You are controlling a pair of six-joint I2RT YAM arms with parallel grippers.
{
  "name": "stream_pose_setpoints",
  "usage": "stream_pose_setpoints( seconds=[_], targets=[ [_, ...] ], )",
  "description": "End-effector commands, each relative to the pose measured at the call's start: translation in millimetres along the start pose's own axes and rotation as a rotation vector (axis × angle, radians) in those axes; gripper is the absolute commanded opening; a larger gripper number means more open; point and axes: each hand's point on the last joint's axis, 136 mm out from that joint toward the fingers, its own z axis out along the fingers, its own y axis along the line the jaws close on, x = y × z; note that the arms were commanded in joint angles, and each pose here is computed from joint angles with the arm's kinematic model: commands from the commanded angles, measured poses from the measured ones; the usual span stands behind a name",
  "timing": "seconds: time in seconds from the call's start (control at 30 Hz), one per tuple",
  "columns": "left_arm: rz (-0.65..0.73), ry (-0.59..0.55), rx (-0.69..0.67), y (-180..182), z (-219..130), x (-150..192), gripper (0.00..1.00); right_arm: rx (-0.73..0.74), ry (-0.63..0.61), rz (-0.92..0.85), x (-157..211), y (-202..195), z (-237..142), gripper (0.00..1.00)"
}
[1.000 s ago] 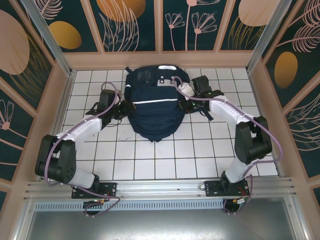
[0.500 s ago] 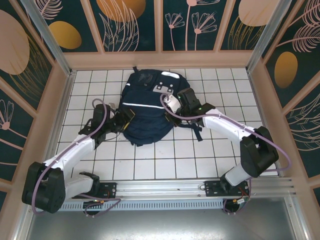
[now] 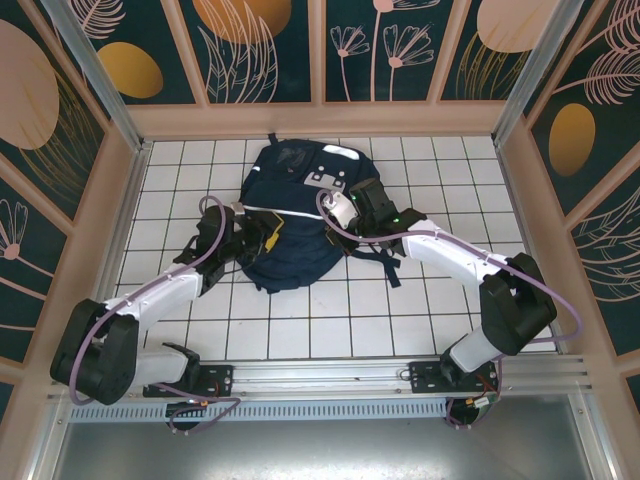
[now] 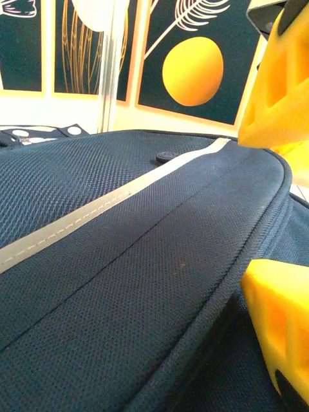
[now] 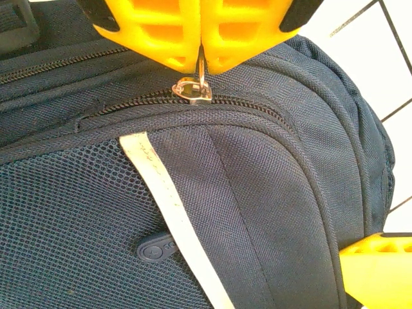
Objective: Pack the student bag
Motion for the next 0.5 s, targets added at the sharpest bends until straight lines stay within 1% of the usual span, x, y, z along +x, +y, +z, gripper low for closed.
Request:
stream_pose_setpoints(
  seconds=[0.0,0.13,0.33,0.47],
  targets=[
    [-0.055,-0.013,0.036,-11.5,4.1,-1.5,0.49,0.003,-0.091,-0.023,-22.4,6.2,-11.2,0.00],
    [-0.099,-0.039,-0.012,-1.4,5.0,-2.5,0.46,0.021,-0.090,-0.026,-21.4,3.5,-12.1,0.00],
    [-0.168,-0.055,-0.069,14.8,7.7,-1.1,0.44,0.038,-0.092,-0.026,-22.2,0.8,-13.2,0.00],
    [-0.200,-0.094,-0.093,23.6,7.6,-6.7,0.38,0.036,-0.090,-0.026,-21.0,1.7,-12.9,0.00]
  ],
)
